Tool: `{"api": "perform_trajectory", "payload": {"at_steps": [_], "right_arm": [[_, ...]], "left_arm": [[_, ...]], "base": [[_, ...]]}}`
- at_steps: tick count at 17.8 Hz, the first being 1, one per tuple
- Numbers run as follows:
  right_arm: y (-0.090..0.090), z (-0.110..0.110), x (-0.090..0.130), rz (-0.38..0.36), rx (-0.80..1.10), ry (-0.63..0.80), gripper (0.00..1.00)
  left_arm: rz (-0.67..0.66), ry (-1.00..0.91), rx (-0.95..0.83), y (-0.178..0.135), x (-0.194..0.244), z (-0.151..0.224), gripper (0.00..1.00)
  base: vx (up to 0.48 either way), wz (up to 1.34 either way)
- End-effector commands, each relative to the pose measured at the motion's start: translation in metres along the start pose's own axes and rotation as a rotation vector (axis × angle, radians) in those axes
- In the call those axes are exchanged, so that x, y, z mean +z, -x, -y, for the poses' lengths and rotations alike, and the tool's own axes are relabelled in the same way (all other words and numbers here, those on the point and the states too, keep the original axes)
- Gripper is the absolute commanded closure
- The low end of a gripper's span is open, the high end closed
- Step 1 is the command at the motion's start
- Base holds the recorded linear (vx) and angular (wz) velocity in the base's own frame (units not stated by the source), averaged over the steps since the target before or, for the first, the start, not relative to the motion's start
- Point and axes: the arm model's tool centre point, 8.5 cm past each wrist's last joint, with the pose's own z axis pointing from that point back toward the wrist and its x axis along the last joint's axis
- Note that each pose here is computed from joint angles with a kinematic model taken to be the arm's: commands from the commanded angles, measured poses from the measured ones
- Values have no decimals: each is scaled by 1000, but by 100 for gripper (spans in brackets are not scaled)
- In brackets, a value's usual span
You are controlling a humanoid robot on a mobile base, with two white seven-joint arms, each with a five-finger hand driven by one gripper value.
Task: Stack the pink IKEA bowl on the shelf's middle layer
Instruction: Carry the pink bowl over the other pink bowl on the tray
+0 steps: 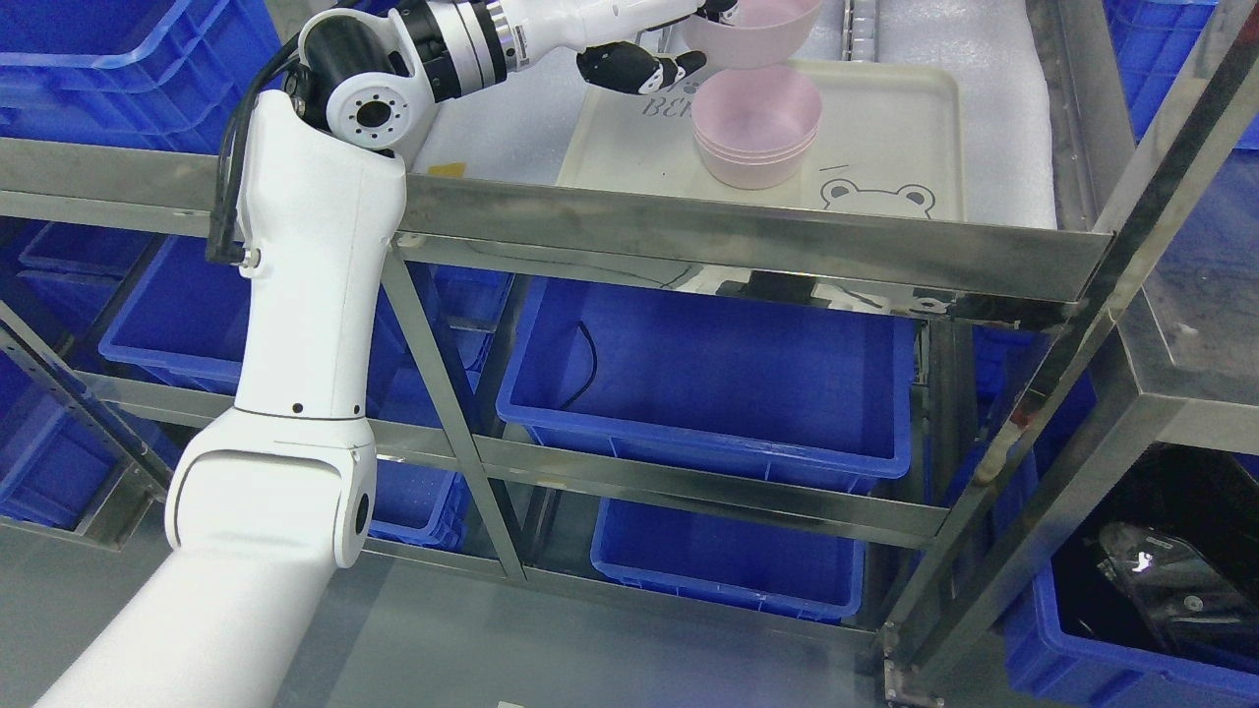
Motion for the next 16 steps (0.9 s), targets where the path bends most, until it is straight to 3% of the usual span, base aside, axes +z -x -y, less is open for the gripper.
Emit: {"api": "perform_trajectory", "payload": {"at_steps": [1, 5, 16], "right_arm": [[10, 10, 0, -8, 2, 15, 0], [10, 10, 0, -8, 2, 15, 0], [10, 10, 0, -8, 2, 15, 0]], "left_arm": [[40, 157, 51, -6, -29, 43, 96], [81, 211, 16, -25, -50, 52, 96], [-8, 267, -47, 2, -24, 47, 96]], "base": [[59, -4], [53, -2], [7, -2]]}}
